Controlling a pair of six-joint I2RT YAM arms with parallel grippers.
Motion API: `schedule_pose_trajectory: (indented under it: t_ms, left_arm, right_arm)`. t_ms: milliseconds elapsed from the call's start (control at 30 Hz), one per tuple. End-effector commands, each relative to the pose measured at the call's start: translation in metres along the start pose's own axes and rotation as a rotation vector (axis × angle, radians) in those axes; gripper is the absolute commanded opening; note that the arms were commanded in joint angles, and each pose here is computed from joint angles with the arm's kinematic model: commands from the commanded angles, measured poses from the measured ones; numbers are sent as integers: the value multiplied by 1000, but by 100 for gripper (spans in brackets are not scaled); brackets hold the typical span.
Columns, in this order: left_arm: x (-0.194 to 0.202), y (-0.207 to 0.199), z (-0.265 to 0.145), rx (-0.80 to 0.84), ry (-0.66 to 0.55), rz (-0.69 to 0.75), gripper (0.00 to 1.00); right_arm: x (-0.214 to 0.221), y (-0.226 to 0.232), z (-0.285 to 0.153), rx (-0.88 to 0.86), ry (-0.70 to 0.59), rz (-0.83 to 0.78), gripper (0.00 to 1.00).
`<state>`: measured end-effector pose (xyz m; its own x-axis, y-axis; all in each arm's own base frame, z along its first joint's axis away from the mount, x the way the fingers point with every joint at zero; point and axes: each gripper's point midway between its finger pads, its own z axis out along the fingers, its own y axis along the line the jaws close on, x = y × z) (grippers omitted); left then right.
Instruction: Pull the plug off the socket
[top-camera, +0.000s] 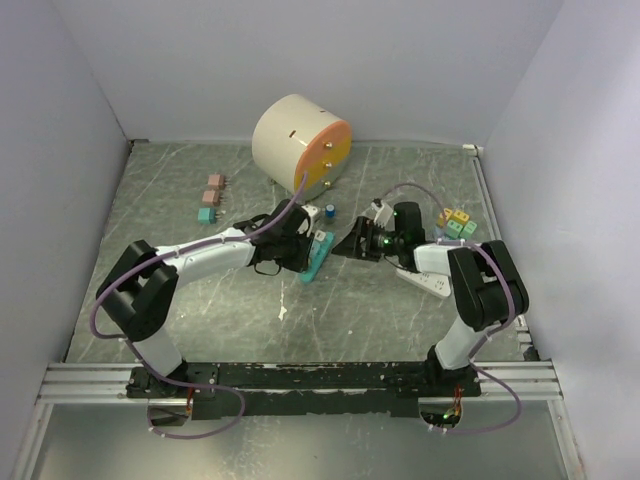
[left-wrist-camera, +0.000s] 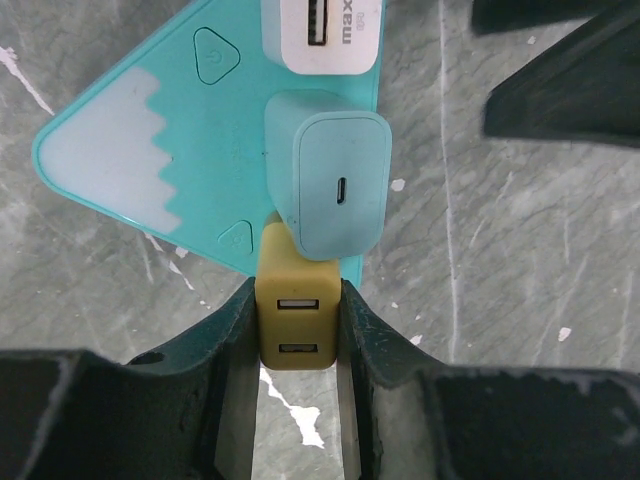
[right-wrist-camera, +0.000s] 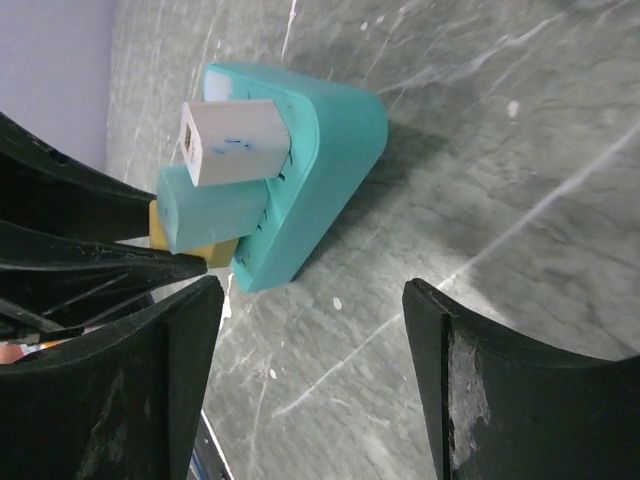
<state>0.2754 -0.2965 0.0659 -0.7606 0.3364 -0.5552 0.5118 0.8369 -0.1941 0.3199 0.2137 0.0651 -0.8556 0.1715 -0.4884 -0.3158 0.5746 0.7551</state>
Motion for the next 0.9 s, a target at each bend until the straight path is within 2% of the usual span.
schedule_pose_trajectory:
  t_ms: [0,600,867]
  left_arm:
    - [-2,-28,-4,152,-11,-60,7]
    - [6,-40,-5,244,-25,-41,7]
    - [-4,-48,-8,284,-63,-33,7]
  right_arm:
    - [9,6,12,-81,20,20,72]
    - [14,0,28,-185,-13,90,58]
    - [24,-4,31,-206,-10,117,39]
